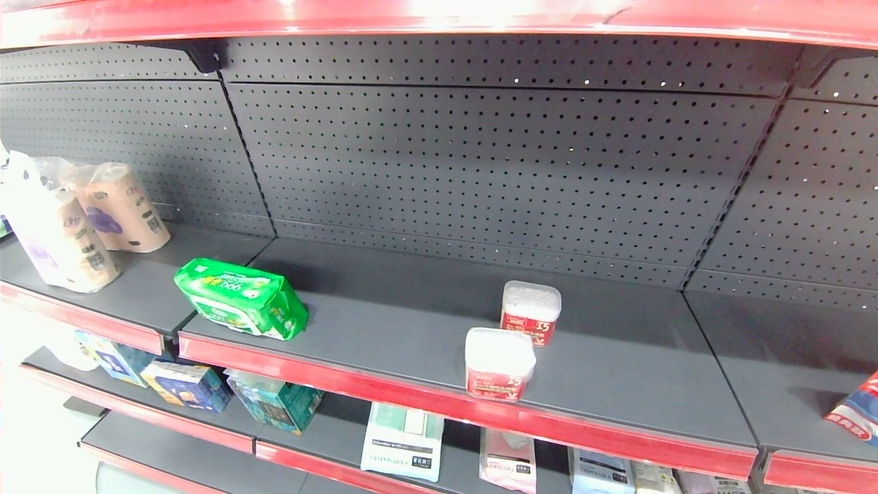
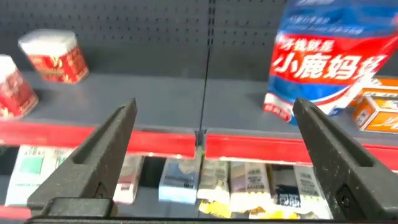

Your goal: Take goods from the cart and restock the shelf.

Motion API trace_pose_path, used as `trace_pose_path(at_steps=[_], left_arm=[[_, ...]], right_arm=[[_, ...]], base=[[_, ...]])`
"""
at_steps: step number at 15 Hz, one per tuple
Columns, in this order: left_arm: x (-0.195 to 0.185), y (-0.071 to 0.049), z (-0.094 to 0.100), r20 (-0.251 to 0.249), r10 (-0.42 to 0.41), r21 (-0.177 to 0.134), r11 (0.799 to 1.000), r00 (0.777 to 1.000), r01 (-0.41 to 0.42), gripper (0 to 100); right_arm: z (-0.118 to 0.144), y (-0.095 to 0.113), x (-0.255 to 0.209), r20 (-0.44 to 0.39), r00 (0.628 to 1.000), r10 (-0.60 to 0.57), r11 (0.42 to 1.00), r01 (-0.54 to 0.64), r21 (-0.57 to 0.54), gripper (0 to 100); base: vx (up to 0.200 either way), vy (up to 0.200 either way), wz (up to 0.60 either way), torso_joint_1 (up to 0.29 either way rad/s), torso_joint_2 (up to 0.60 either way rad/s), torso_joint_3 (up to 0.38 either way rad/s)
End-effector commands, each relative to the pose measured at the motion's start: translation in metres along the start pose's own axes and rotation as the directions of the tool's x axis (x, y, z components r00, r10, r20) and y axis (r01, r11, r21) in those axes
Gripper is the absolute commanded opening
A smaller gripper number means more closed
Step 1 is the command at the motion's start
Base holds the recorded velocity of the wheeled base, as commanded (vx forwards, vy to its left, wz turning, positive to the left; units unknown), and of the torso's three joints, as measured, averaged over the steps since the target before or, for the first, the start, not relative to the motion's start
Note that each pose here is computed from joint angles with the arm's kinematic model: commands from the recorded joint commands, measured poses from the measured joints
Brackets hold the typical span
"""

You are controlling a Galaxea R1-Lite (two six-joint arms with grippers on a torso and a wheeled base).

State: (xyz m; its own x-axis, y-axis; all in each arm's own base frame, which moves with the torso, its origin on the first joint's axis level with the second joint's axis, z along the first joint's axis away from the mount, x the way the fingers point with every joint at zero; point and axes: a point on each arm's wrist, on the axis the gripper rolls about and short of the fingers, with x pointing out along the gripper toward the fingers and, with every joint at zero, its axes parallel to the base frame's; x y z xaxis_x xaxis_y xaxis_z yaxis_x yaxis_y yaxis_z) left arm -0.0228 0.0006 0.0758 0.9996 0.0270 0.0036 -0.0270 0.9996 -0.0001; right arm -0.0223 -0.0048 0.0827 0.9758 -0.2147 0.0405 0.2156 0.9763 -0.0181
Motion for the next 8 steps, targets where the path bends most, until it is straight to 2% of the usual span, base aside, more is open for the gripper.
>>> trace_pose_path(at_steps=[1,2,3,8], left_arm=[[0.0000,0.0000,0.0000,-0.001,0.001,0.000,1.000,1.000,-0.001,100],[0.0000,0.0000,0.0000,-0.001,0.001,0.000,1.000,1.000,-0.001,100],[0.0000,0.0000,0.0002,0.001,0.001,0.000,1.000,1.000,-0.001,100],[0.0000,0.0000,0.0000,-0.001,0.001,0.000,1.000,1.000,-0.001,100]], right_arm=[[-0.0001,0.0003,-0.0015,0.020,1.000,0.024,1.000,-0.024,0.005,100],[-0.0038,0.0051,-0.0018,-0.003,0.973,0.230,0.973,-0.230,-0.006,100],[-0.0062,0.0057,-0.0022,-0.031,0.965,0.260,0.965,-0.261,-0.009,100],[-0.0064,0.0046,-0.0020,-0.034,0.977,0.211,0.977,-0.210,0.040,100]], base=[[0.000,0.000,0.00,0.000,0.00,0.000],[0.000,0.000,0.00,0.000,0.00,0.000],[0.000,0.000,0.00,0.000,0.00,0.000],[0.000,0.000,0.00,0.000,0.00,0.000]])
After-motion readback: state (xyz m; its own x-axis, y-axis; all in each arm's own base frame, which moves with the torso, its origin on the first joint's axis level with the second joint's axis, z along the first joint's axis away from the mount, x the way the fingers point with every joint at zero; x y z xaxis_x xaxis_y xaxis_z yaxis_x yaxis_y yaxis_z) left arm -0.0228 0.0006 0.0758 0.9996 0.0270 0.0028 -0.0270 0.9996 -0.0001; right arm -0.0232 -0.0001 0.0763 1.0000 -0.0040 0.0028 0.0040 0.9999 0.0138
